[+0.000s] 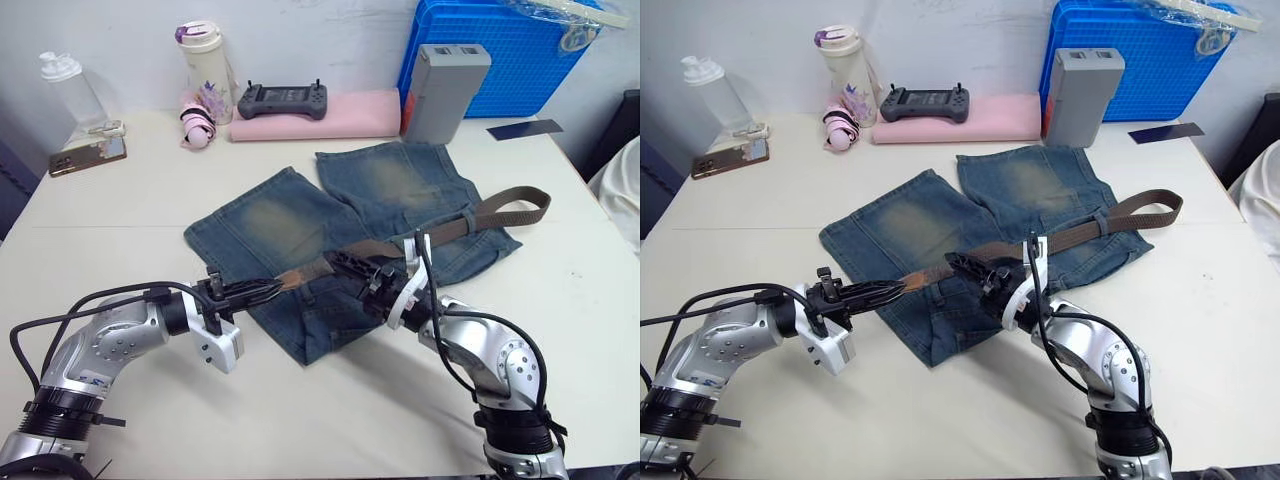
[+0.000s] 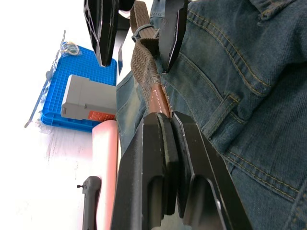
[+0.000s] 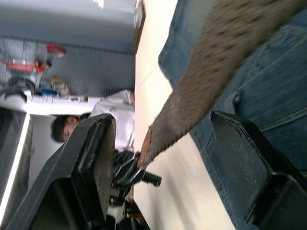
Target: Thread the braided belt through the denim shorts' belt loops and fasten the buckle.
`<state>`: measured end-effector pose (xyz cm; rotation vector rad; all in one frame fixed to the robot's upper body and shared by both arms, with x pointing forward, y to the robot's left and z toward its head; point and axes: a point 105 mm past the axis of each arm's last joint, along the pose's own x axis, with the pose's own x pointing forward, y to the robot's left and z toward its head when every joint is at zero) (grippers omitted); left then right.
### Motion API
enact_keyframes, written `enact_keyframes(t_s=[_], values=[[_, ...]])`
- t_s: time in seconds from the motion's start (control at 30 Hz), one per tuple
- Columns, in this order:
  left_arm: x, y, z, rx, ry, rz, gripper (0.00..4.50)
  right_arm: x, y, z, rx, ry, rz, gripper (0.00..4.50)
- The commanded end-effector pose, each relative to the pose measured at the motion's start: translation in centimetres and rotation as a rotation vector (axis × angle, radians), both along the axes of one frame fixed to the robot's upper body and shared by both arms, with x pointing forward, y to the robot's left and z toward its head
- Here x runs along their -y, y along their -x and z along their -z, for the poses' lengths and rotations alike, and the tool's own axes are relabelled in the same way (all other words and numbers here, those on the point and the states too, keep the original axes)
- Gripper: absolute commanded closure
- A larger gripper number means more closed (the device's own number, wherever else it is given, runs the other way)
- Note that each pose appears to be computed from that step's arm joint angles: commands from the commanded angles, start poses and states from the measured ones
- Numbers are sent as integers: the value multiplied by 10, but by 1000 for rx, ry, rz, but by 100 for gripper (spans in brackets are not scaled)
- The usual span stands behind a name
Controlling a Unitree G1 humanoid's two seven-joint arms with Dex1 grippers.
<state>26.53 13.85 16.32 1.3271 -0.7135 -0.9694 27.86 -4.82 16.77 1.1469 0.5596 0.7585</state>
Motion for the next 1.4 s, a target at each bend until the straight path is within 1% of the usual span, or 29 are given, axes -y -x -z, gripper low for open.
enact_keyframes(t_s=[0.03,0.07,0.1,0.17,0.2,0.3,0.33,0.47,0.53,0.6,0.63,0.67,0.7,0.73,0.8,0.87,1.0,1.1,1.17,1.27,1.4], values=[[2,5,-13,45,21,20,450,6,-7,-8,-18,-36,49,136],[2,6,-13,42,19,22,450,6,-8,-8,-20,-38,52,173],[3,6,-13,41,16,24,450,6,-8,-9,-18,-35,54,194],[3,7,-13,40,18,30,450,6,-9,-9,-16,-31,58,284],[4,8,-14,41,22,32,450,6,-9,-10,-14,-34,62,306],[4,9,-15,39,27,34,450,6,-11,-10,-17,-41,77,429],[3,10,-15,36,26,35,450,6,-11,-10,-18,-48,82,441],[3,11,-14,9,33,35,450,6,-12,-11,-11,-56,90,441],[1,11,-18,-76,115,18,374,7,-14,-11,2,-55,101,450],[-6,11,-2,-222,110,-32,304,15,-17,-12,42,-39,132,450],[-11,12,6,-327,140,-67,261,21,-20,-10,65,-20,160,450],[-14,14,10,-403,165,-88,213,25,-22,-9,81,-6,178,450],[-21,15,14,-481,217,-118,170,29,-24,-6,100,24,197,450],[-25,17,16,-534,252,-138,170,31,-26,-4,115,45,209,450],[-38,23,27,-613,264,-187,170,35,-28,3,141,91,223,450],[-44,28,33,-650,253,-209,170,37,-29,9,149,106,231,450],[-45,29,32,-659,261,-216,170,36,-30,21,146,136,233,450],[-43,27,30,-648,259,-215,170,32,-31,24,145,143,228,450],[-42,27,29,-641,257,-210,170,26,-31,26,148,150,212,450],[-38,26,28,-640,262,-203,170,13,-32,36,148,185,168,450],[-37,25,27,-628,255,-198,170,9,-33,41,157,213,146,450]])
